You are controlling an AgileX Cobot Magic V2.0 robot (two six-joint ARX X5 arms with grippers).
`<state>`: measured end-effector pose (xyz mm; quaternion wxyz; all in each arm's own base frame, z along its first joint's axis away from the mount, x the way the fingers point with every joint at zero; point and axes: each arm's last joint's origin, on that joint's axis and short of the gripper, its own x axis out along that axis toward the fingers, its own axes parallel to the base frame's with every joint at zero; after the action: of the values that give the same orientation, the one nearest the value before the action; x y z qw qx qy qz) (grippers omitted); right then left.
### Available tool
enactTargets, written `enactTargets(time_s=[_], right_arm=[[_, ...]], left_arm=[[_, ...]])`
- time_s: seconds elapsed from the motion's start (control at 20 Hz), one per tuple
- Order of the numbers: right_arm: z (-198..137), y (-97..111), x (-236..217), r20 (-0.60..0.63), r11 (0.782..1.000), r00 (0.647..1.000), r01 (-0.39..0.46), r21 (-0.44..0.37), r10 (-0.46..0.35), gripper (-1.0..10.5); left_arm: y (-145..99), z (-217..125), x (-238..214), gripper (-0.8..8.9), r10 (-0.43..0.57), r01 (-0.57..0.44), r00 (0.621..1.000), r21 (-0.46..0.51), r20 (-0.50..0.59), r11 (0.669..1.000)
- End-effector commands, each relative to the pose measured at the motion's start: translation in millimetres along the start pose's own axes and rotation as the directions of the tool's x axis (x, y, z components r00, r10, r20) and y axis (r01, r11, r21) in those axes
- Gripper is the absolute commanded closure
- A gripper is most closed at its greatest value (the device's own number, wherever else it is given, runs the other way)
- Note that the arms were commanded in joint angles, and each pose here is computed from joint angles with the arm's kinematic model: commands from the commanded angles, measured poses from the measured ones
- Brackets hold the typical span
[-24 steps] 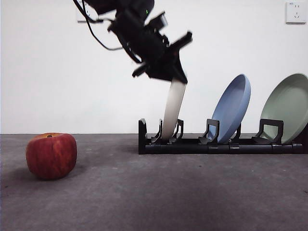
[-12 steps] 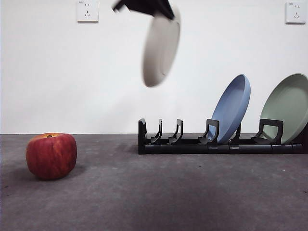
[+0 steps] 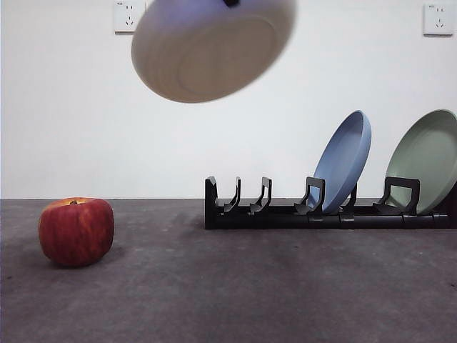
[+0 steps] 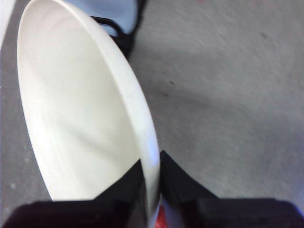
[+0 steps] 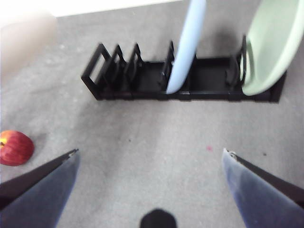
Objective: Take the yellow plate from the plate rack,put the plate on the table,take the apple from the table,put the apple in the plate
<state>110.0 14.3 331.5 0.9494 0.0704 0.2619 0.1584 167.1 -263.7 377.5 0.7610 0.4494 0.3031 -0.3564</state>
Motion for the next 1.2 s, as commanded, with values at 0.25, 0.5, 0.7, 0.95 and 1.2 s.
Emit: enactTargets(time_s=[0.25, 0.5, 0.7, 0.95, 1.2], right_arm=[[2.3, 1.3, -1.5, 0.017, 1.0, 1.0, -0.025, -0.008, 0.026, 4.4], [2.6, 1.4, -1.5, 0.02, 1.0, 0.999, -0.028, -0.003, 0.028, 4.4], [2.5, 1.4, -1.5, 0.018, 1.0, 0.999, -0.028, -0.002, 0.028, 4.4], [2.3, 1.4, -1.5, 0.017, 1.0, 0.999, -0.028, -0.002, 0.028, 4.4], [2.3, 1.4, -1.5, 0.017, 1.0, 0.999, -0.028, -0.002, 0.028, 4.4]], left_arm=[[-85.8, -23.4, 61.1, 8.19, 0.057, -0.035, 0.991, 0.178, -0.119, 0.983], [-133.3, -41.1, 106.5, 8.19, 0.042, -0.011, 0.992, 0.245, -0.119, 0.969], [-151.4, -45.5, 140.9, 8.19, 0.034, 0.027, 0.979, 0.291, -0.202, 0.956], [-166.1, -49.5, 167.5, 8.19, 0.029, 0.042, 0.968, 0.275, -0.251, 0.96], [-168.6, -54.0, 172.0, 8.11, -0.125, 0.177, 0.95, 0.164, -0.287, 0.97]])
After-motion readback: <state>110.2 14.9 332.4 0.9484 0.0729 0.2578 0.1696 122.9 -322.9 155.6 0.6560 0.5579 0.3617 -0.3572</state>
